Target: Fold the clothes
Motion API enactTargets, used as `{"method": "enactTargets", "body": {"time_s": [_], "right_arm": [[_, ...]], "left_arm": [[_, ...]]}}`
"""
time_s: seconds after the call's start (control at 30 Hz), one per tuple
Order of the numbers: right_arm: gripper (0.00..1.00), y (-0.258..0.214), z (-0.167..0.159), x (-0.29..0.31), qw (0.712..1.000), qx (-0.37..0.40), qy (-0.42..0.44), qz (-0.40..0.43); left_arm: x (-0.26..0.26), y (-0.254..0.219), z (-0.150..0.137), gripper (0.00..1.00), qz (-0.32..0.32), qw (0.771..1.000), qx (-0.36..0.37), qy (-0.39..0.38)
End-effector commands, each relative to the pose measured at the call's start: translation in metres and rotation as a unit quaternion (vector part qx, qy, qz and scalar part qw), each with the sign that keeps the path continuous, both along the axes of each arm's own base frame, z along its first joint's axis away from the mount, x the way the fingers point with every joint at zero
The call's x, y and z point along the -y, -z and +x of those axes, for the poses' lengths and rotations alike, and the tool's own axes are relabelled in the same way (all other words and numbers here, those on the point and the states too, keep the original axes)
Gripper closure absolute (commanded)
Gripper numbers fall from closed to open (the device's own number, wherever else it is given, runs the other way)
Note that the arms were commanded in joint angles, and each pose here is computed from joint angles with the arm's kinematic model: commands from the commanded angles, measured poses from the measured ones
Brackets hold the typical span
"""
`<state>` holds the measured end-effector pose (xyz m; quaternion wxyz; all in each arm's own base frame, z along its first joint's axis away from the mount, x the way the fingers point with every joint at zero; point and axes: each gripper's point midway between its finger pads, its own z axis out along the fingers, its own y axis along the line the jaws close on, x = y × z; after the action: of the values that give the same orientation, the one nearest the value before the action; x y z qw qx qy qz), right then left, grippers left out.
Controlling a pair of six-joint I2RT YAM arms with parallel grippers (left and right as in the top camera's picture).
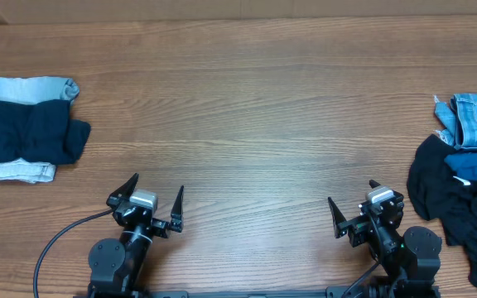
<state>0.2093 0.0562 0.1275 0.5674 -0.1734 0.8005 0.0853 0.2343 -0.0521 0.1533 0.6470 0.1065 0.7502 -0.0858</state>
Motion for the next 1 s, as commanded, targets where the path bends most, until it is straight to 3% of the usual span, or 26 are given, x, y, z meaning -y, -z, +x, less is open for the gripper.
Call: {"method": "enactTargets", "body": {"time_s": [0.0,0.97], "right_arm": [[0.00,0.002,-0.001,-0.002,1.000,0.002,-0.005,-0.002],[0.00,-0.008,0.003,-0.002,1.000,0.026,-0.010,-0.007]], "left_arm": [[-0.001,0.001,0.001,0.00,0.010,1.000,0.004,-0.003],[-0.001,0.001,0.000,0.00,0.010,1.000,0.004,-0.001]]}}
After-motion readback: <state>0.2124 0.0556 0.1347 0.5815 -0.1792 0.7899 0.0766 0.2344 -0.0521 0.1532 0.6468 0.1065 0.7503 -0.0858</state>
